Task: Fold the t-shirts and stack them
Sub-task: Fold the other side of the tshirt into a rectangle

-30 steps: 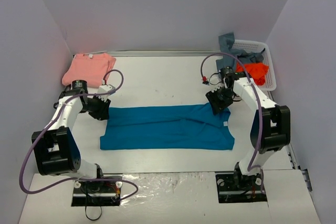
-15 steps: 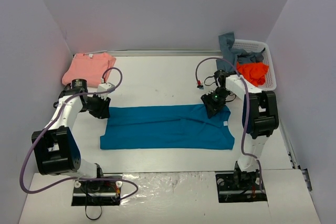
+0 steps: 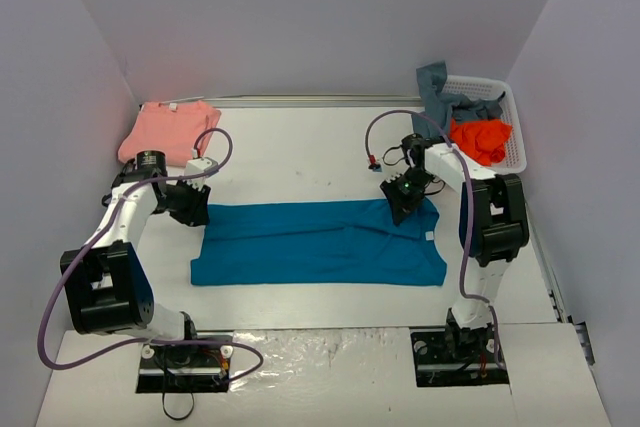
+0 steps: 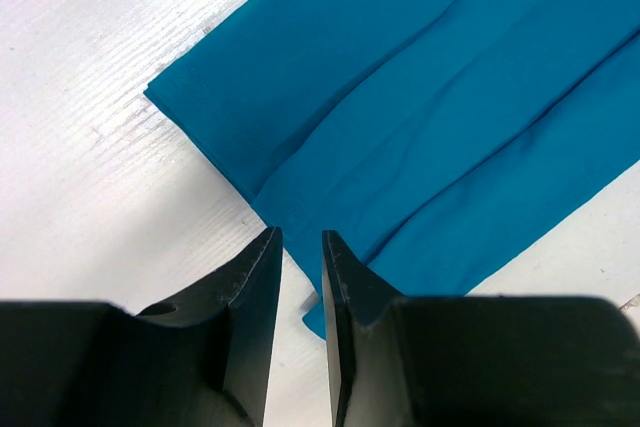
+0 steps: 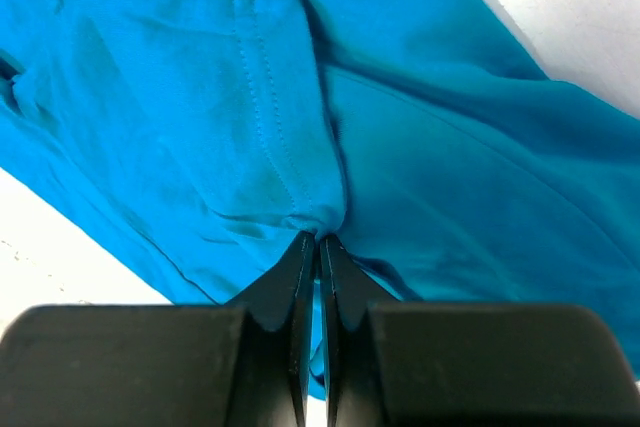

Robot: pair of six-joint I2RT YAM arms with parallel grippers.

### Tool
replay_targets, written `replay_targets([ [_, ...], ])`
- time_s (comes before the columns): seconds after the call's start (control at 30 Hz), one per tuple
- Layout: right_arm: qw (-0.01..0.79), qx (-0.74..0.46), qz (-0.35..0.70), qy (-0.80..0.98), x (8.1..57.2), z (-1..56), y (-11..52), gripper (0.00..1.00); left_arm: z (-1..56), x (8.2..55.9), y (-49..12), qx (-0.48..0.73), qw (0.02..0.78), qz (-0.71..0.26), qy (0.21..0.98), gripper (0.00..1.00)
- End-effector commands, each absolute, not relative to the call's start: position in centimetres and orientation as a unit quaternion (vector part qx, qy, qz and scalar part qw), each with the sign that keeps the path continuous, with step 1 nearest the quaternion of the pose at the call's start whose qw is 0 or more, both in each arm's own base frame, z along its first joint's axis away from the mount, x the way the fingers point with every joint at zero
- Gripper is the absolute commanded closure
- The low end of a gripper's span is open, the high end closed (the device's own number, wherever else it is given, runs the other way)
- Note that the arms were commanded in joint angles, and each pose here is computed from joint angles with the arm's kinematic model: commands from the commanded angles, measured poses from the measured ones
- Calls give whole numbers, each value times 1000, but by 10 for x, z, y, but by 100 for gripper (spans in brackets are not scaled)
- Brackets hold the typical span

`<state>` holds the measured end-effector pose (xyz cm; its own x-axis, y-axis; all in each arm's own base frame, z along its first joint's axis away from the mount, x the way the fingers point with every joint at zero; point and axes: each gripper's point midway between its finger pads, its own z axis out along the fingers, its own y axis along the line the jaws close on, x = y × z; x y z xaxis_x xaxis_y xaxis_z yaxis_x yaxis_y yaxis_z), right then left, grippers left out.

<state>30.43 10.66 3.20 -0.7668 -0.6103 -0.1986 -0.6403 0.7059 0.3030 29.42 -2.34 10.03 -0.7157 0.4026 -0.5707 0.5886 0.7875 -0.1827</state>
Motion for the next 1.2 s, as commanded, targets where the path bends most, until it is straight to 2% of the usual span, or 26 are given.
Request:
replay_targets([
  [0.0, 42, -353, 179, 917, 290, 54, 109, 100, 115, 300, -25, 277, 286, -181, 899, 78],
  [0.17, 29, -405, 165, 899, 266, 65, 115, 100, 121, 298, -25, 277, 293, -177, 898, 79],
  [0.47, -37, -452, 134, 881, 232, 51, 105, 100, 130, 293, -25, 272, 305, -168, 897, 79],
  [0.6, -67, -459, 122, 877, 221, 41, 100, 95, 131, 289, -25, 270, 305, -165, 898, 79],
  [0.73, -80, -465, 120, 873, 216, 35, 98, 85, 131, 287, -25, 269, 307, -164, 898, 79],
  [0.8, -84, -470, 125, 870, 213, 33, 101, 73, 131, 286, -25, 267, 307, -163, 899, 79],
  [0.83, -86, -472, 129, 868, 211, 33, 104, 71, 131, 285, -25, 266, 307, -165, 899, 78],
  [1.17, -93, -500, 155, 847, 197, 37, 123, 63, 127, 282, -26, 264, 305, -165, 900, 78],
])
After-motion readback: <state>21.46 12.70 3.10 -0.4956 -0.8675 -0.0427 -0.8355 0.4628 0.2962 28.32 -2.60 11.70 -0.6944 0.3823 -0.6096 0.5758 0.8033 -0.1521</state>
